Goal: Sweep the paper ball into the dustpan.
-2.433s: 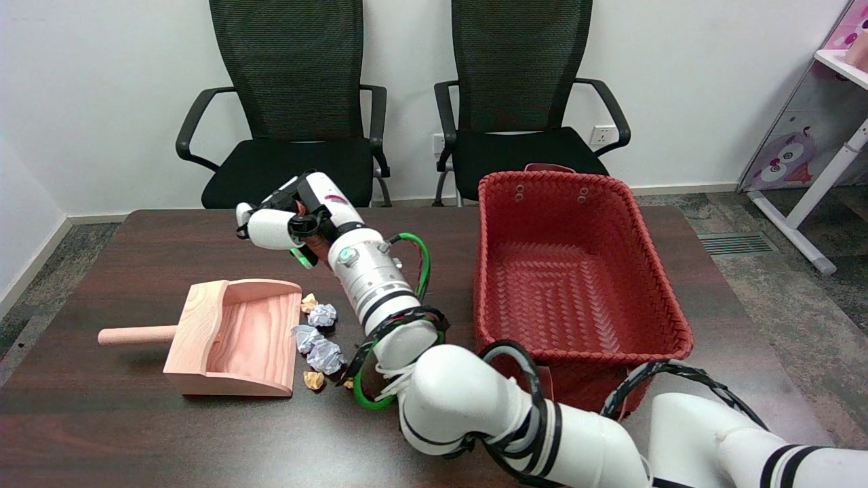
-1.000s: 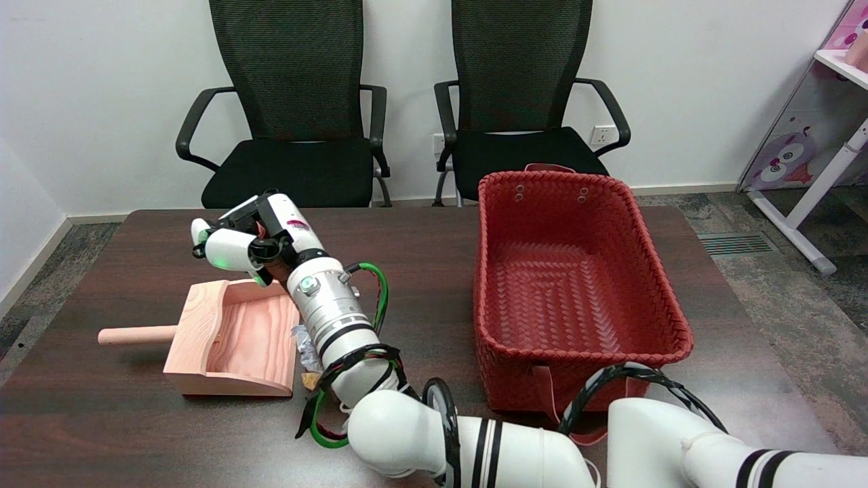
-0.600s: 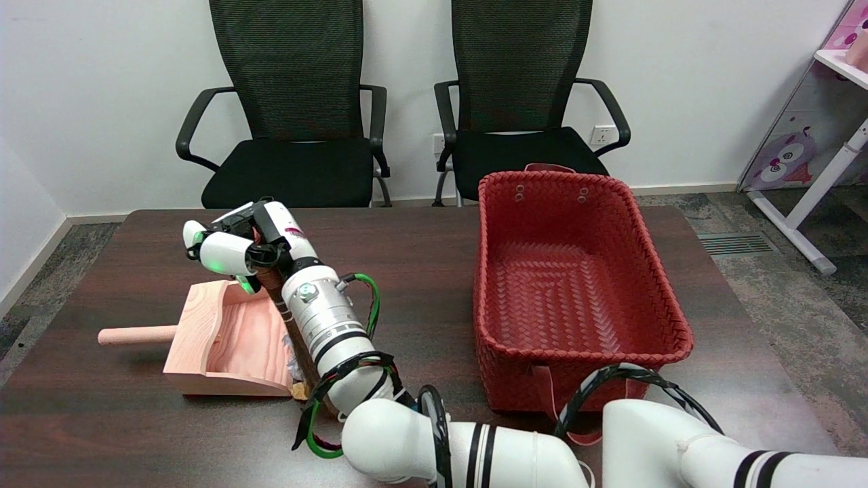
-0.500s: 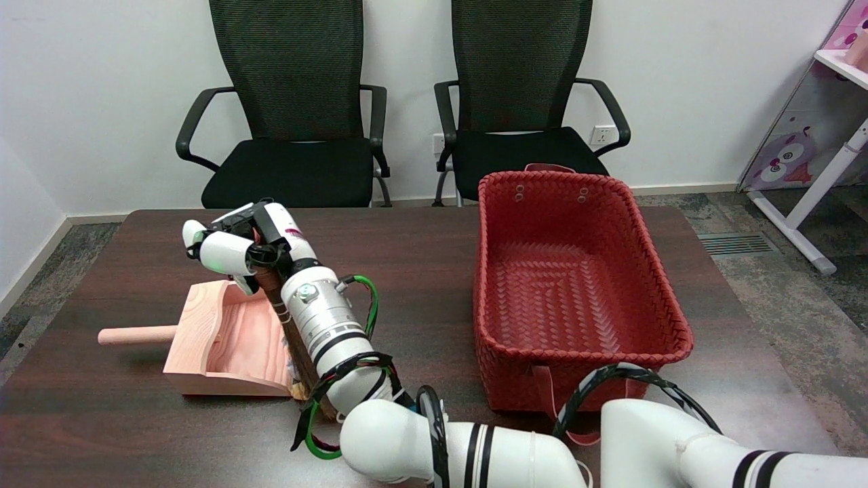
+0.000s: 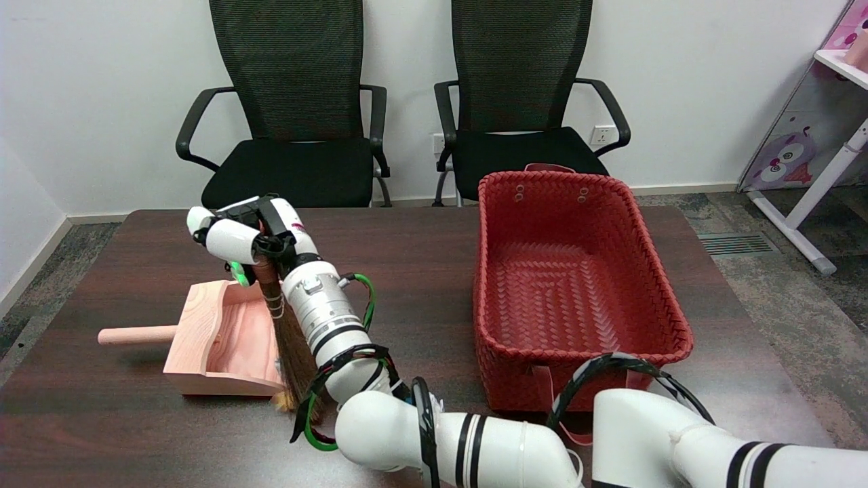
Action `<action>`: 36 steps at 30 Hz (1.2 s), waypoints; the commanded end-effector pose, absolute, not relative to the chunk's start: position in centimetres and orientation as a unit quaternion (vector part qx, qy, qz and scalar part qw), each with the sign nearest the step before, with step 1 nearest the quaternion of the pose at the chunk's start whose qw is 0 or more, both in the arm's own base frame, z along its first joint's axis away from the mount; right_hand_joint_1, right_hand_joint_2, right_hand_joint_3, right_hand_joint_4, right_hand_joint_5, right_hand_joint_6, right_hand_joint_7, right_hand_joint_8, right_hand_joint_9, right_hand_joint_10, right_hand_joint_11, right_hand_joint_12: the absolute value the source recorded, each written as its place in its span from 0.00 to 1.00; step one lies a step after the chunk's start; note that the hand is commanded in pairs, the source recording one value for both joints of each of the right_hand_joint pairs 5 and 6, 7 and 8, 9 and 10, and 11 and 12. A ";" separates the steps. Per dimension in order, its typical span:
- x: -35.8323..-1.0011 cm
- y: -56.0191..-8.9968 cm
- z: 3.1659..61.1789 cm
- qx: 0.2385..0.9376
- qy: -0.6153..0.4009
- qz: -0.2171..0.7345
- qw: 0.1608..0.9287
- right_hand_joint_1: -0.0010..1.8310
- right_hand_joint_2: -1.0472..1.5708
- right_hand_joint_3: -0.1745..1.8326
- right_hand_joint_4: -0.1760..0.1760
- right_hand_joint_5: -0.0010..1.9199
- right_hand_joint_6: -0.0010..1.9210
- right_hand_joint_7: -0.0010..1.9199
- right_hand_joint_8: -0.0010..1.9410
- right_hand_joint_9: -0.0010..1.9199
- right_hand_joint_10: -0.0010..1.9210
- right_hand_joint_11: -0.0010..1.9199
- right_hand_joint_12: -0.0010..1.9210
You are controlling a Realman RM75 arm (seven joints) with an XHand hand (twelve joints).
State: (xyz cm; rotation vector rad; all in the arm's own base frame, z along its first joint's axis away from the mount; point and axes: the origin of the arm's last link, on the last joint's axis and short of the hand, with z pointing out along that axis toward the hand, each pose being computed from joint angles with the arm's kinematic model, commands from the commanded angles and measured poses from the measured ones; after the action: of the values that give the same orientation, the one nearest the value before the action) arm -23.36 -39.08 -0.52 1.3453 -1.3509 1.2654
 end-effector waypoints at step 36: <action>-19.9 -42.1 -0.4 0.474 -0.615 0.559 0.291 0.57 1.00 0.39 0.65 1.00 1.00 1.00 0.99 1.00 1.00 1.00 1.00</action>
State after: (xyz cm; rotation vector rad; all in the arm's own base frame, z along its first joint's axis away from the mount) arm -21.48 -41.62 0.71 1.2862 -1.4225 1.4368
